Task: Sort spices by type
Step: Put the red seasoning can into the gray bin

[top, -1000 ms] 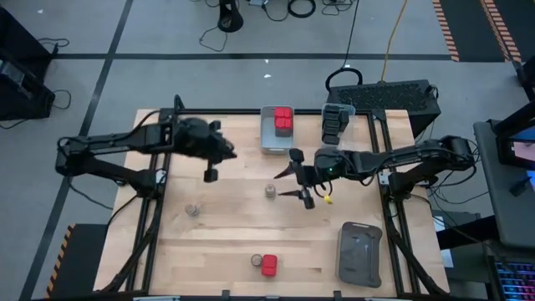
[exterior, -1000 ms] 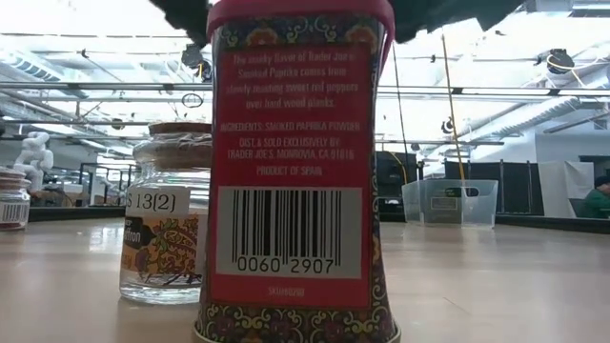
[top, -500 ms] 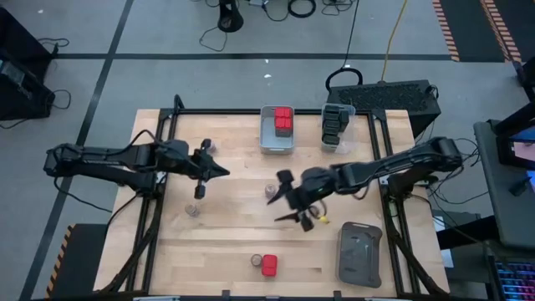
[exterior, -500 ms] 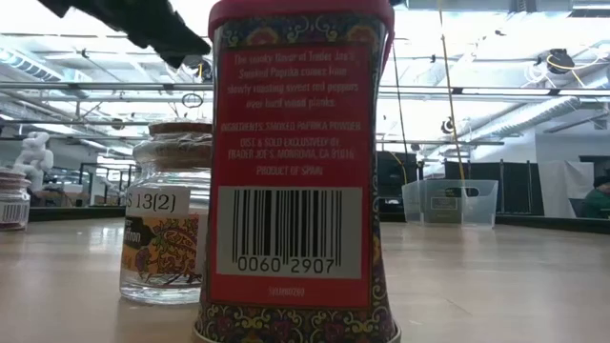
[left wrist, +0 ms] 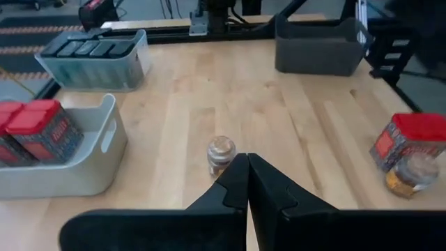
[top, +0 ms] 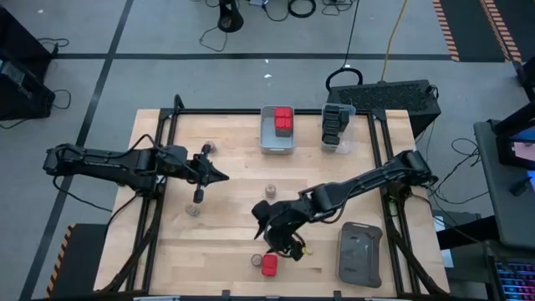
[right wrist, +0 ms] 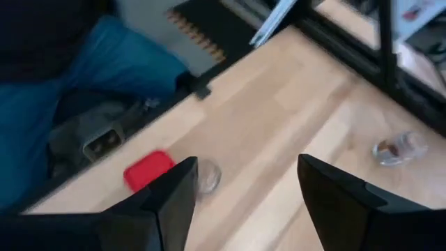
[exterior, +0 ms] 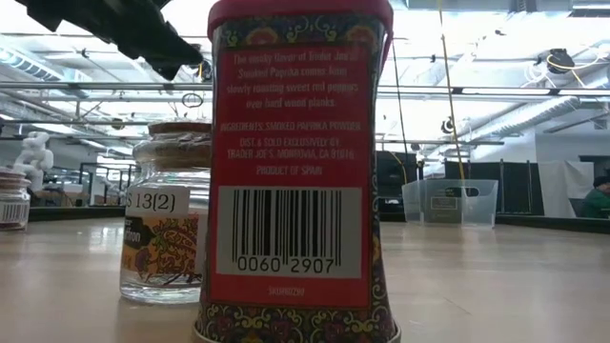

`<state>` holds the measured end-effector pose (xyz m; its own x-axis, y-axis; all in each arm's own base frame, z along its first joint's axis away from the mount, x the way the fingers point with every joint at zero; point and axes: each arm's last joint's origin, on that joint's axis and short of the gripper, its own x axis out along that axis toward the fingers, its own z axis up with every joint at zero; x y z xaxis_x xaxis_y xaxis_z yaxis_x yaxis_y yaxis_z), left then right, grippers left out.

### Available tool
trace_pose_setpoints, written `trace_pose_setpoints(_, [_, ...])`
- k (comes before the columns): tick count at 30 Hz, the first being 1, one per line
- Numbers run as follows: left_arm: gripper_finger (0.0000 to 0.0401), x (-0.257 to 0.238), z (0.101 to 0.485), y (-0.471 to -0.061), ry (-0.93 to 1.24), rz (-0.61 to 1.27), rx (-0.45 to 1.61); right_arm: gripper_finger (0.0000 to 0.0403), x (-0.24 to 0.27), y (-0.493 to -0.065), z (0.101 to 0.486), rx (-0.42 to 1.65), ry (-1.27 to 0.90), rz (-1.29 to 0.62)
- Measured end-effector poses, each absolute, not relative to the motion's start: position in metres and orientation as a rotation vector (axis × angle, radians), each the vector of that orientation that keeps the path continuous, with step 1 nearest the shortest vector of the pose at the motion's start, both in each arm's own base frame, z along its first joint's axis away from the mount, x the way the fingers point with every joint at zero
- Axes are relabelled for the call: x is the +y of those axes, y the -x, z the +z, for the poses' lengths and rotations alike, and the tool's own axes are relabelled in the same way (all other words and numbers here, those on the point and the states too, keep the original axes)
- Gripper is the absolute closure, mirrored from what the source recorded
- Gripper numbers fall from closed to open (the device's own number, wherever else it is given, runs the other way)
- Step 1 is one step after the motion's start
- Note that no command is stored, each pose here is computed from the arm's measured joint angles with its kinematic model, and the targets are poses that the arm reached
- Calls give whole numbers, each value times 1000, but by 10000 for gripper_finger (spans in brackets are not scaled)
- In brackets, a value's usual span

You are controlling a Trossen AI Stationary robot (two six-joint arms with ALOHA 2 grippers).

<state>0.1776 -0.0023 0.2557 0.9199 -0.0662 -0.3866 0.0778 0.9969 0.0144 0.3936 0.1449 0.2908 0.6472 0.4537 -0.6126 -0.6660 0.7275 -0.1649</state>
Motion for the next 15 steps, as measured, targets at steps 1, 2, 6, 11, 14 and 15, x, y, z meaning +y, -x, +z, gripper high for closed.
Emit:
trace_pose_setpoints(1, [392,-2,256,-178,-16,-71,396,172,147,-394,289,594,424,672])
trace_pose_setpoints(2, [392,-2,255,-178,0,-68,398,172,150,-396,287,598,445,684])
trace_pose_setpoints(6, [392,-2,253,-181,11,-55,415,172,160,-398,276,632,485,723])
trace_pose_setpoints(11, [392,-2,247,-185,33,-48,459,172,171,-396,258,677,592,802])
trace_pose_setpoints(14, [392,-2,243,-189,45,-44,479,172,179,-394,251,682,640,842])
trace_pose_setpoints(15, [392,-2,240,-190,56,-40,499,172,181,-394,248,685,646,850])
